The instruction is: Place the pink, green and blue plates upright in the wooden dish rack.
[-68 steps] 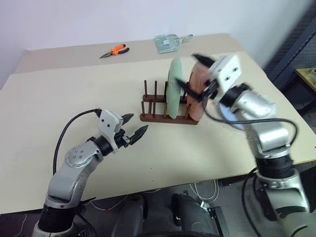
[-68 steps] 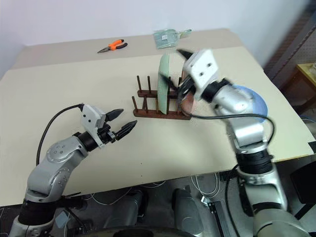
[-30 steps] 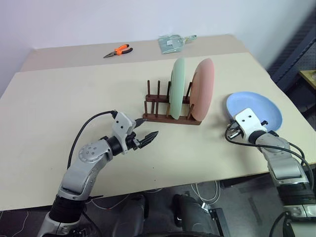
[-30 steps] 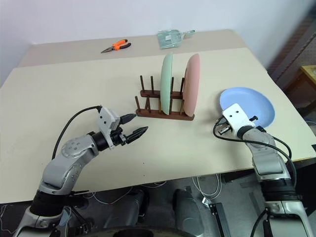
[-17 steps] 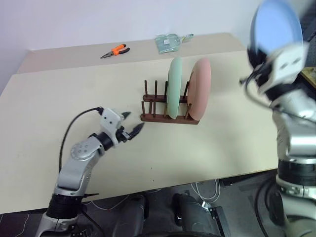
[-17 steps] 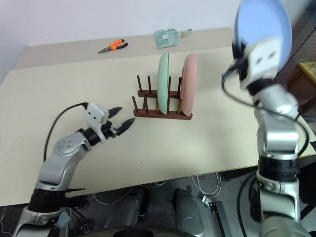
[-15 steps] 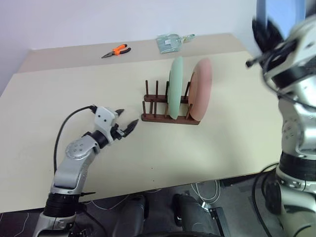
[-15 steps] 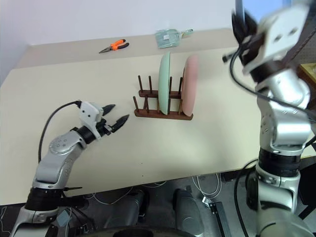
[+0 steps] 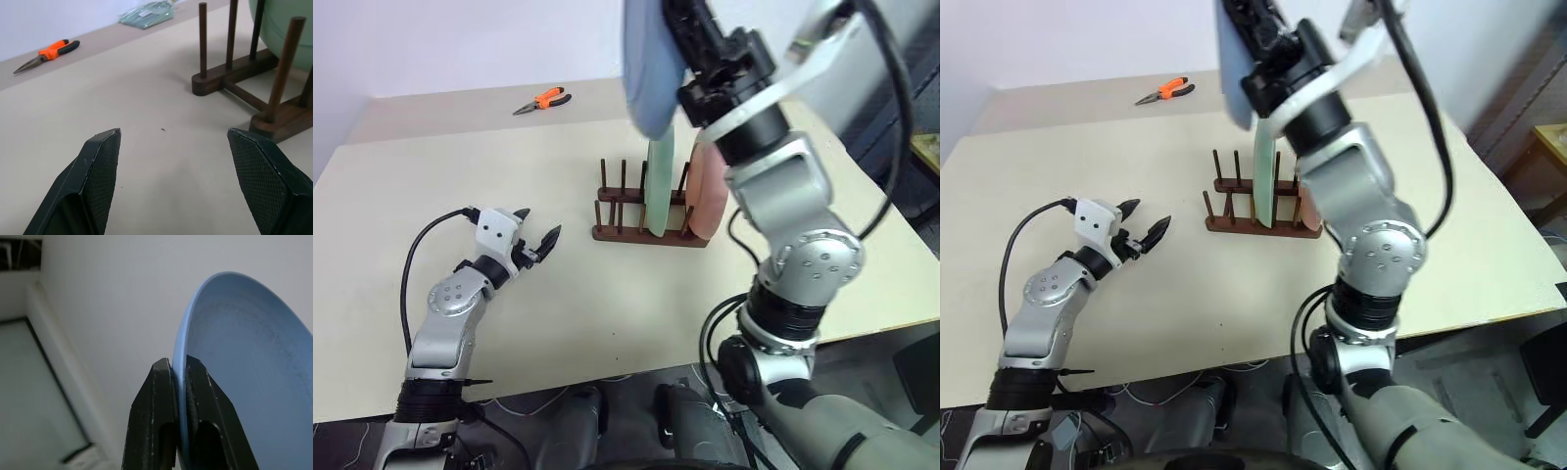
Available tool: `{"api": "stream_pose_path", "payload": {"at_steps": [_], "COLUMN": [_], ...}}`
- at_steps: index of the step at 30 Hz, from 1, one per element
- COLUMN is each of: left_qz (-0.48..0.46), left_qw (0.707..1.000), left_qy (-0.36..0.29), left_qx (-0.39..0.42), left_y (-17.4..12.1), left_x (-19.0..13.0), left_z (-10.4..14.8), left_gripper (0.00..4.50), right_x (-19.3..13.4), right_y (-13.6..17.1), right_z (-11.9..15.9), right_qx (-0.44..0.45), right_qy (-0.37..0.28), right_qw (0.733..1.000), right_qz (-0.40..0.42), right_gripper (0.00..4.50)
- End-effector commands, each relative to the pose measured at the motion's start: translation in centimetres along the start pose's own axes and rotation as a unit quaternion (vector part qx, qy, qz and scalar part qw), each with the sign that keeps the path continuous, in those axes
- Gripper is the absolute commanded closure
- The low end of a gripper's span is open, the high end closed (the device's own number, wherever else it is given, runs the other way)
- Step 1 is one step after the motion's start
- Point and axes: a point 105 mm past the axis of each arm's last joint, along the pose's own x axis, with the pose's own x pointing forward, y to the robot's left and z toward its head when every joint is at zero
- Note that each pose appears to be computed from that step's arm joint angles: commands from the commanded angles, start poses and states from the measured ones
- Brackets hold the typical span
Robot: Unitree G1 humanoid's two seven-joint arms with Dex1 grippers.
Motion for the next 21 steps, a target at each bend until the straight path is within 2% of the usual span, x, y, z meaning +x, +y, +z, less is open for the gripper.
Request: {"api": "stream_pose_path", "payload": {"at_steps": [1, 4, 7, 11, 14, 21], "left_qz": [0.016, 0.007, -0.023, -0.019, -0.071, -0.181], "left_qw": [1.0, 1.0, 1.0, 1.0, 0.997, 0.982], "left_qy": [-0.019, -0.015, 0.01, 0.013, 0.015, 0.049], "left_qx": [0.014, 0.011, 0.012, -0.003, -0.033, -0.034], "left_y": [0.5, 0.1, -1.0, -0.7, -1.9, -4.8], "left_x": [-0.3, -0.1, 0.7, 2.4, 4.1, 8.1], "left_z": [1.1, 0.8, -0.6, -1.0, -1.2, -2.1], "left_gripper": [0.92, 0.92, 0.92, 0.92, 0.92, 0.92], "right_x": [0.4, 0.3, 0.3, 0.2, 0.1, 0.5], "right_y": [0.9, 0.6, 0.6, 0.3, 0.1, 0.6], "right_z": [-0.1, -1.2, -1.2, -1.1, -1.0, -1.1], "right_qx": [0.061, 0.051, 0.047, 0.043, 0.036, 0.013], "right_qy": [0.0, 0.023, 0.027, 0.031, 0.03, 0.021], "right_qw": [0.998, 0.998, 0.999, 0.999, 0.999, 1.0], "right_qz": [0.008, 0.001, 0.003, 0.002, 0.0, 0.003], "right_gripper": [4.46, 4.46, 4.46, 4.46, 4.46, 4.46]}}
